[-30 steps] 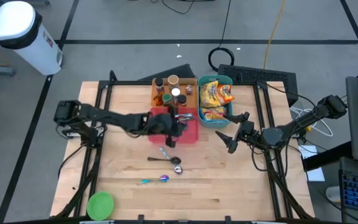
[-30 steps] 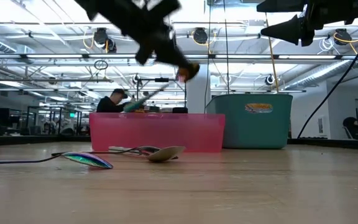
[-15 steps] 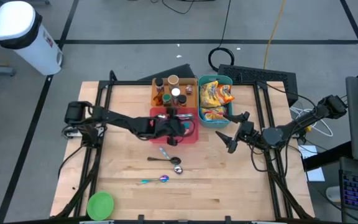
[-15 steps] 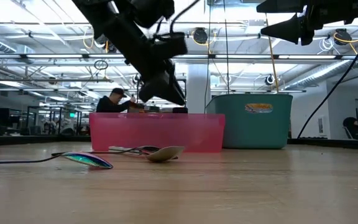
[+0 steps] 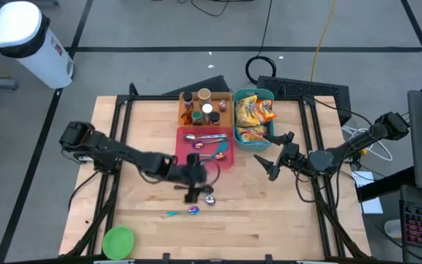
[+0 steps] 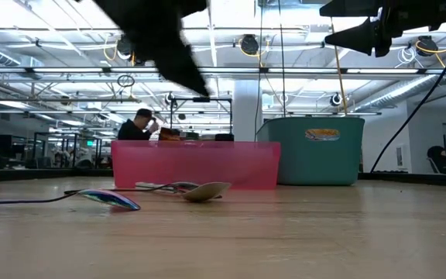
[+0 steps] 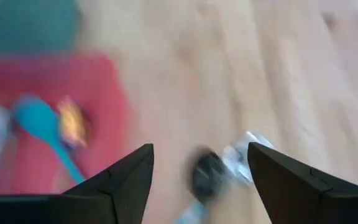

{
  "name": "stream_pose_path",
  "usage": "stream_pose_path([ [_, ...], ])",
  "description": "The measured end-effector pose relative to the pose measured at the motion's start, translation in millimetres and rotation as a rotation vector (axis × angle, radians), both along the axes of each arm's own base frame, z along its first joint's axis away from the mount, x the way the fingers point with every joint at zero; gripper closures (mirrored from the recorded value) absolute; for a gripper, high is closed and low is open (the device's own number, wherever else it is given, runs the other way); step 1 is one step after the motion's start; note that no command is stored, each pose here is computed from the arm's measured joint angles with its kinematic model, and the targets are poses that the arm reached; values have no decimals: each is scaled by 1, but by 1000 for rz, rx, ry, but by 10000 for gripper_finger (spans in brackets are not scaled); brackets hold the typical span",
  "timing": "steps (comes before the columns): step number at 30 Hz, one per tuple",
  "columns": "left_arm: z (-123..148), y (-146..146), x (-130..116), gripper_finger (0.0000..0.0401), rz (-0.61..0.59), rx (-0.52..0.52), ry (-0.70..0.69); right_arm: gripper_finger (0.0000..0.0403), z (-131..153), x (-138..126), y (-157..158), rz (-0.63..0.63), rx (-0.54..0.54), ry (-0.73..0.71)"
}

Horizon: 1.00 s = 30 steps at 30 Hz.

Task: Pick & Place Food Item
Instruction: Put the black spoon into the red bin

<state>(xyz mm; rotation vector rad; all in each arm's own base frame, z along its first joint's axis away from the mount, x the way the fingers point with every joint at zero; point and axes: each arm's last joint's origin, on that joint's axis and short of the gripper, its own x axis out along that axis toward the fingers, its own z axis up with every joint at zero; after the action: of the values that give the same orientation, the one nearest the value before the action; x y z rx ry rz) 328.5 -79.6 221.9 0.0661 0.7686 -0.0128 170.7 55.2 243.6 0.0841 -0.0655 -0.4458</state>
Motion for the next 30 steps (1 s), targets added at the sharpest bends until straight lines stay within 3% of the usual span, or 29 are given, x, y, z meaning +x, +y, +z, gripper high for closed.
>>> stream_pose_path([
  [5,-21,-32,-12,132,-16,-100,157,12,0,0,0,1,23,-12],
  [11,-43,-54,-17,132,3,-21,210,12,0,0,0,2,24,-12],
  [19,-86,-45,-5,132,62,33,329,12,0,0,0,2,24,-12],
  [23,-99,-36,2,132,78,3,367,12,0,0,0,2,24,-11],
  [30,-100,-26,6,139,74,-51,379,12,0,0,0,2,24,-11],
])
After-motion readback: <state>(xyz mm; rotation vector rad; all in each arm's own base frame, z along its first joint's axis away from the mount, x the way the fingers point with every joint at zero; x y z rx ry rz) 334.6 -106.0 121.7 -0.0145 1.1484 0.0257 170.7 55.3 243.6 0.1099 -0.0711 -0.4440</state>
